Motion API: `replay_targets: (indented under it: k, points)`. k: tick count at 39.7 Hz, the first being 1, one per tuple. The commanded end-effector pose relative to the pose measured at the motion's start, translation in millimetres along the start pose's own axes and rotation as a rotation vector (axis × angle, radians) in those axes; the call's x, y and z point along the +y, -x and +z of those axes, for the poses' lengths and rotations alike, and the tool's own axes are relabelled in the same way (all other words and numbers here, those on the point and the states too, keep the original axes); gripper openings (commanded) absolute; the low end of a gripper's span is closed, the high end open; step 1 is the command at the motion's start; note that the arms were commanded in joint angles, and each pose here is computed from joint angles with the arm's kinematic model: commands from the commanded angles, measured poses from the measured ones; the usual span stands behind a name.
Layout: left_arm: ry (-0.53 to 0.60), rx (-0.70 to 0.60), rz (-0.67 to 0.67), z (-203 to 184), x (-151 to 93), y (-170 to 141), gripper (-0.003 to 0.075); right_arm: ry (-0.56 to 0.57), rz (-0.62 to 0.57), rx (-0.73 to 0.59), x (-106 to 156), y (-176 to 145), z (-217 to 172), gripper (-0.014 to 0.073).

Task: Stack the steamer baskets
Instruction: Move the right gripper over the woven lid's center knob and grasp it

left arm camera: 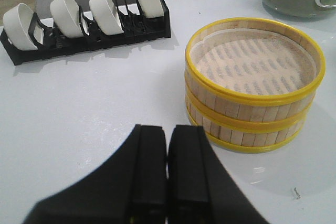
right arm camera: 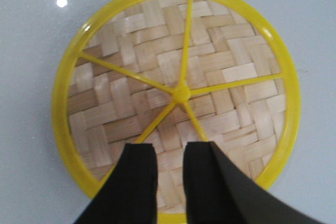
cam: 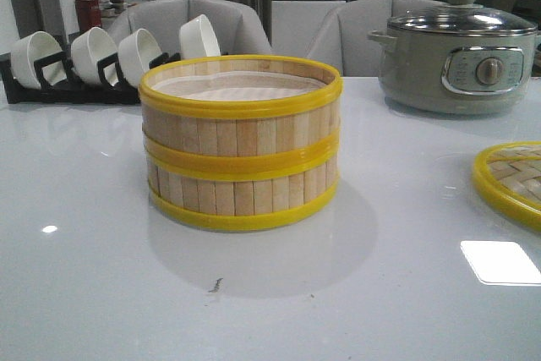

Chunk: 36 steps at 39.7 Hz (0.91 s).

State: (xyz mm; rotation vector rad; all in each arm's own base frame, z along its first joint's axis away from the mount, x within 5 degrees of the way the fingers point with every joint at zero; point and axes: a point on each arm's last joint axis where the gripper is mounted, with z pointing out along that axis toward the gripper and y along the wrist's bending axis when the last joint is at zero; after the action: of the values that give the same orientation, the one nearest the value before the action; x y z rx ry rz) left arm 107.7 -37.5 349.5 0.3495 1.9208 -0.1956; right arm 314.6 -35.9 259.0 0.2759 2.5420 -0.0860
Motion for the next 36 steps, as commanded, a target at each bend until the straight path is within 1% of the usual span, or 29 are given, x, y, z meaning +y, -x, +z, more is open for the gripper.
replay_targets:
  k: [1, 11, 21, 27, 36]
  points:
    - [-0.006, -0.100, -0.008, -4.3, -0.5, 14.9, 0.0086, -0.003, 0.020, -0.072, -6.2, 20.8, -5.2, 0.0349]
    - [-0.006, -0.102, -0.008, -4.4, -0.5, 15.1, 0.0086, -0.012, 0.021, -0.018, -5.4, 32.2, 20.1, 0.0352]
    - [-0.006, -0.102, -0.008, -4.4, -0.5, 15.1, 0.0086, -0.022, 0.039, -0.041, -11.8, 45.0, 21.5, 0.0352]
    - [-0.006, -0.102, -0.008, -4.4, -0.5, 15.1, 0.0086, -0.034, 0.051, -0.019, -17.3, 43.7, 22.8, 0.0352]
    - [-0.006, -0.102, -0.007, -4.4, -0.4, 15.1, 0.0086, -0.030, 0.066, 0.041, -16.6, 38.3, 35.2, 0.0352]
